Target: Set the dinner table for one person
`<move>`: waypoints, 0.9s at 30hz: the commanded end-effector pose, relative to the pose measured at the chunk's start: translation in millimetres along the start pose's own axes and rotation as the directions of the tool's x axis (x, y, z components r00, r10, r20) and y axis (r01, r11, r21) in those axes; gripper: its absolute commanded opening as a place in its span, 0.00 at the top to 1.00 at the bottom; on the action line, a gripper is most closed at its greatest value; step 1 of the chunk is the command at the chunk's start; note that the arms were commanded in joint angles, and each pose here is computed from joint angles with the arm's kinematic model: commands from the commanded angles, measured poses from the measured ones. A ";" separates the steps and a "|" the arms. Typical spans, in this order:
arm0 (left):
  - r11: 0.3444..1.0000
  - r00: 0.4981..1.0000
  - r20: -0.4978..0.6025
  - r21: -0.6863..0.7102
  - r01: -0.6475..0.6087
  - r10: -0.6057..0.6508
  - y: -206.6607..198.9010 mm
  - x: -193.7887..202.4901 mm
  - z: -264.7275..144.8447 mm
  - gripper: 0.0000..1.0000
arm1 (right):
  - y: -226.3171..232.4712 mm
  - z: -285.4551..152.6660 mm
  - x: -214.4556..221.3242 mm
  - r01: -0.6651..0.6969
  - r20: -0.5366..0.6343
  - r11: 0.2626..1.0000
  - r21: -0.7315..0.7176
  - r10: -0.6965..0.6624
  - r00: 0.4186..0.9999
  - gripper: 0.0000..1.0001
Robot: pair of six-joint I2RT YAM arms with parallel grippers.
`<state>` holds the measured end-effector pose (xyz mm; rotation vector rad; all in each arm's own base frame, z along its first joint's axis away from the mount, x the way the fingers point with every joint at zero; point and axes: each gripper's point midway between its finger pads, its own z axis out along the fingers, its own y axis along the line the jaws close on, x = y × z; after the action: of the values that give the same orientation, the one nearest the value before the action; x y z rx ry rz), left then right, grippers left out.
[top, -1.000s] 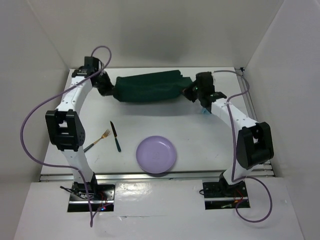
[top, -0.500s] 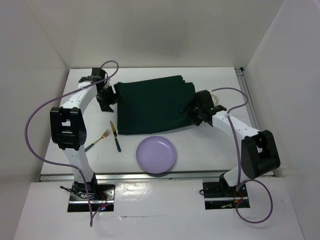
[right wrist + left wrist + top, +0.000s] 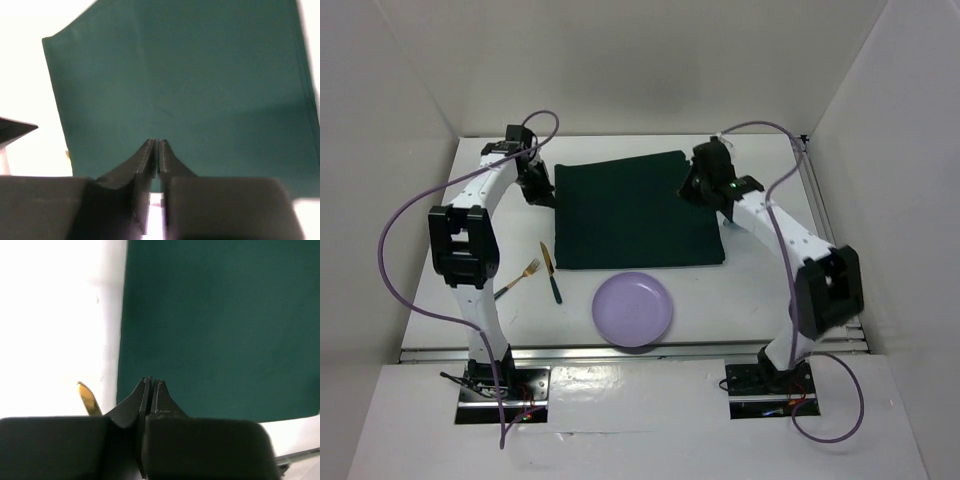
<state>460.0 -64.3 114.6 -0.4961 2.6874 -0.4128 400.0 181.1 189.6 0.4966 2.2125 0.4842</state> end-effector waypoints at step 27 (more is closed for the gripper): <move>0.999 0.982 -0.187 -0.041 -0.016 0.008 13.1 36.1 82.5 1.00 | -83.6 120.1 102.3 0.224 -0.450 0.955 0.193 -0.116 0.885 1.00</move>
<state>471.8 -80.5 27.6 -0.5241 2.8520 -0.4312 429.9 205.2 21.3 0.3142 2.6864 0.3819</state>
